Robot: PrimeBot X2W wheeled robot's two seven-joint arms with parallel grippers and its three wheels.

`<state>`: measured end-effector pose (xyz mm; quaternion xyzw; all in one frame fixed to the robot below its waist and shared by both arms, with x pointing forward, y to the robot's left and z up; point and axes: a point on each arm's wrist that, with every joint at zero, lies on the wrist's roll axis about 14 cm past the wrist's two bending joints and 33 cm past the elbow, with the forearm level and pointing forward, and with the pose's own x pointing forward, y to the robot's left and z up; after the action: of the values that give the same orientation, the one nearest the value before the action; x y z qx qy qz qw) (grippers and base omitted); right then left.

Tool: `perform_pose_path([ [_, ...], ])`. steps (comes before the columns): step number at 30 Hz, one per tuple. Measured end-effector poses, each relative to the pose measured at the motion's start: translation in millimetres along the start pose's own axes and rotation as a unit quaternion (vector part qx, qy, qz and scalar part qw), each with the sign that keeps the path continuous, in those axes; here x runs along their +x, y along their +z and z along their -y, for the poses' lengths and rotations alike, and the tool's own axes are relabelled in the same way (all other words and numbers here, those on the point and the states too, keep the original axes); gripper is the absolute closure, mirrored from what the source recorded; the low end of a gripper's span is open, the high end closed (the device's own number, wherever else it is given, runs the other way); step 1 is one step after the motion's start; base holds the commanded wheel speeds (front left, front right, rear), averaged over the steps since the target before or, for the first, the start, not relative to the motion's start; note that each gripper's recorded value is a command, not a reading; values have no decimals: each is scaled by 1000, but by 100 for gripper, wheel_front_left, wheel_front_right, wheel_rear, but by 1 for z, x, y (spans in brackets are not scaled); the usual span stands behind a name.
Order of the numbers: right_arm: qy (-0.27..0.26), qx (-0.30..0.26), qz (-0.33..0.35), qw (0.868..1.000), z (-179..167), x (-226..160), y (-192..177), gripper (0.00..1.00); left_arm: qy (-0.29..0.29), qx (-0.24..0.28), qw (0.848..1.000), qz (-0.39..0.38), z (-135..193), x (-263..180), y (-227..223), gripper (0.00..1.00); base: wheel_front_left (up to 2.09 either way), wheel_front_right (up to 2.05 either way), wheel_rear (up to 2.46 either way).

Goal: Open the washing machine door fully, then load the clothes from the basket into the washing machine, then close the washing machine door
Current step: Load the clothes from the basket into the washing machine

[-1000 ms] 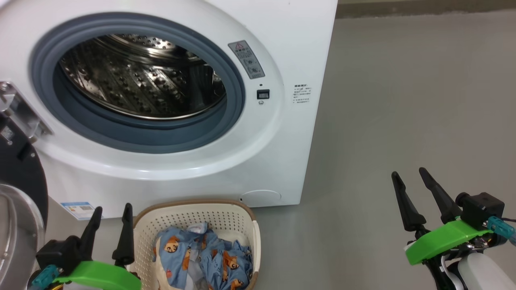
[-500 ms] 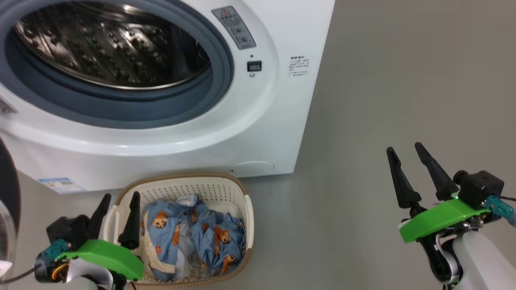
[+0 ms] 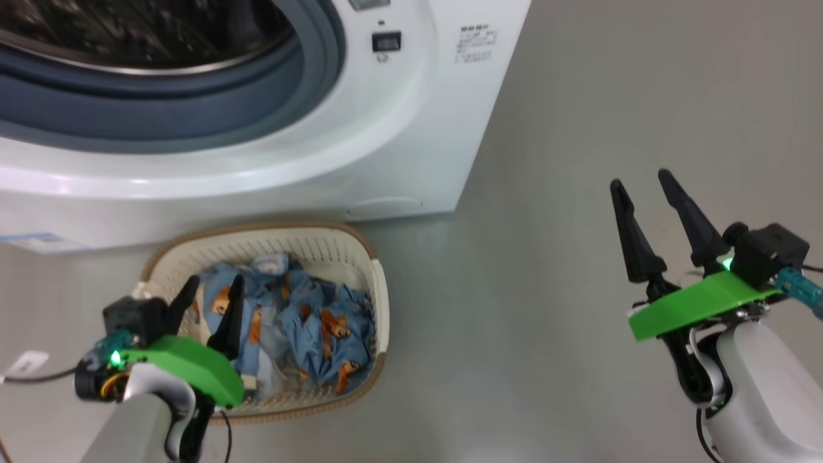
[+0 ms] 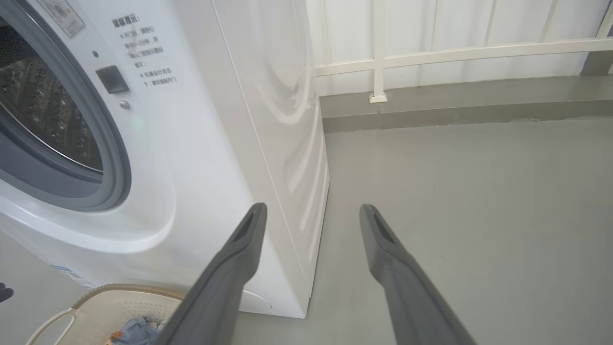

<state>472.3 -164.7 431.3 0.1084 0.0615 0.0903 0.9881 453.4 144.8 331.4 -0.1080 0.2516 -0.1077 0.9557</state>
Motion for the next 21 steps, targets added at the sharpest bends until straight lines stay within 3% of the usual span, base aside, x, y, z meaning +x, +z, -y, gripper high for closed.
perform_pose_path([
  [9, -4, -2, -18, 1000, 11, 25, -22, 0, -13, -4, 997, -79, 3, 36, -45, 0, 0, 0, 0],
  [21, -7, -8, -41, 999, 25, 50, -54, 0, -20, -26, 977, -211, 4, 61, -119, 0, 0, 0, 0],
])
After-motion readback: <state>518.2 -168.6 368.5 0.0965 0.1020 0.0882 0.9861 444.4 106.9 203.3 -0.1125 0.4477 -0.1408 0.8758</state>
